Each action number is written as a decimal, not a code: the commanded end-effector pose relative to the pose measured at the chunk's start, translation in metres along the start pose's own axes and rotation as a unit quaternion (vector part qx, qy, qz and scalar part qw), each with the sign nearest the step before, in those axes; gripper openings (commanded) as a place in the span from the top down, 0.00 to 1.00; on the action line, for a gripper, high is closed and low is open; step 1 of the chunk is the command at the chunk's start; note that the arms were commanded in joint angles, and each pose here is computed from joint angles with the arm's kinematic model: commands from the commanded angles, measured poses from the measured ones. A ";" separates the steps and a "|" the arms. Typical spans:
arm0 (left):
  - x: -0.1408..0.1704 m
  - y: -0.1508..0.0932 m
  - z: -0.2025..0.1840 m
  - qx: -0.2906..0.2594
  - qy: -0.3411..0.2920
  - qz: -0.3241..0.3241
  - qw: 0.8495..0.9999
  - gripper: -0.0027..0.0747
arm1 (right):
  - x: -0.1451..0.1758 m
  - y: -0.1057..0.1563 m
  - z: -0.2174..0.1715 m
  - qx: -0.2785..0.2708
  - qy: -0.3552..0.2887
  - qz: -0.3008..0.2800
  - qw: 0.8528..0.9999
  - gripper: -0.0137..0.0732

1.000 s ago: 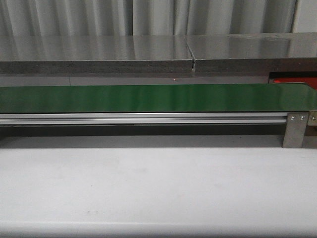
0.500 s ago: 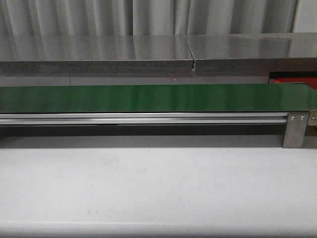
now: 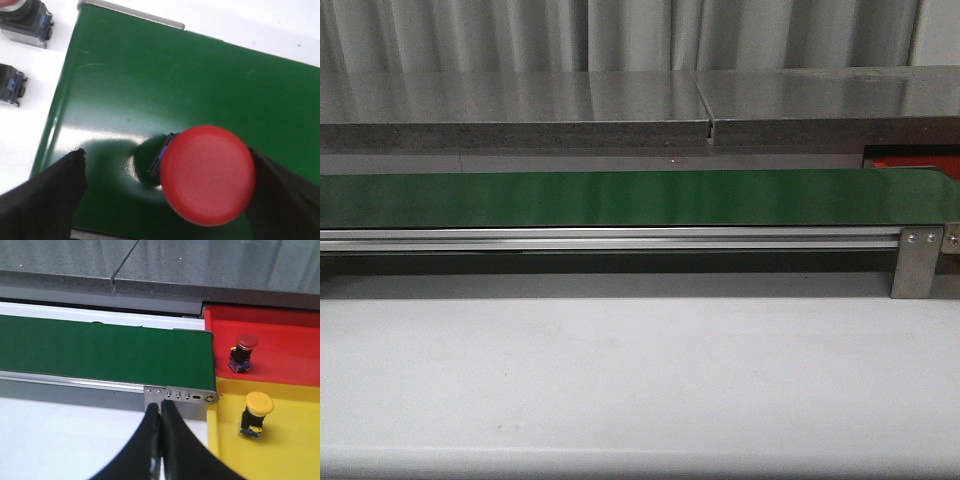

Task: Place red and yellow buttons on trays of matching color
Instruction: 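Carry the red button onto the green belt and open the left gripper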

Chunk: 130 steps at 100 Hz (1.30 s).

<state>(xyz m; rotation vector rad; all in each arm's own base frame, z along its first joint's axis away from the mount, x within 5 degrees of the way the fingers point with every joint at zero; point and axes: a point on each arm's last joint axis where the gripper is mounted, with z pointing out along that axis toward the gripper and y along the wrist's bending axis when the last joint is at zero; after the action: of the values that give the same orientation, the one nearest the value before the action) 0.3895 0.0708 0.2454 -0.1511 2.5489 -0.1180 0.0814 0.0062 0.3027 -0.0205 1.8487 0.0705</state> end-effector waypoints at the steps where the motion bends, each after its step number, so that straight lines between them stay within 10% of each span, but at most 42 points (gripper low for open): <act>1: -0.021 -0.009 -0.040 0.004 -0.077 0.000 0.997 0.20 | -0.014 -0.002 -0.003 0.010 -0.048 0.003 0.999 0.98; 48: -0.050 -0.016 -0.109 0.008 -0.152 0.014 0.988 0.20 | -0.014 -0.002 -0.003 0.010 -0.048 0.003 0.999 0.98; 130: -0.015 0.139 -0.062 -0.118 -0.067 -0.110 0.985 0.21 | -0.014 -0.002 -0.003 0.010 -0.048 0.003 0.999 0.98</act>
<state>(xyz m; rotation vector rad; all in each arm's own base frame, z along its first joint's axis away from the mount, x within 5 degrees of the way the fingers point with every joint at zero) 0.3600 0.2023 0.2629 -0.4880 2.5214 0.0555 0.0814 0.0062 0.3027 -0.0205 1.8487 0.0705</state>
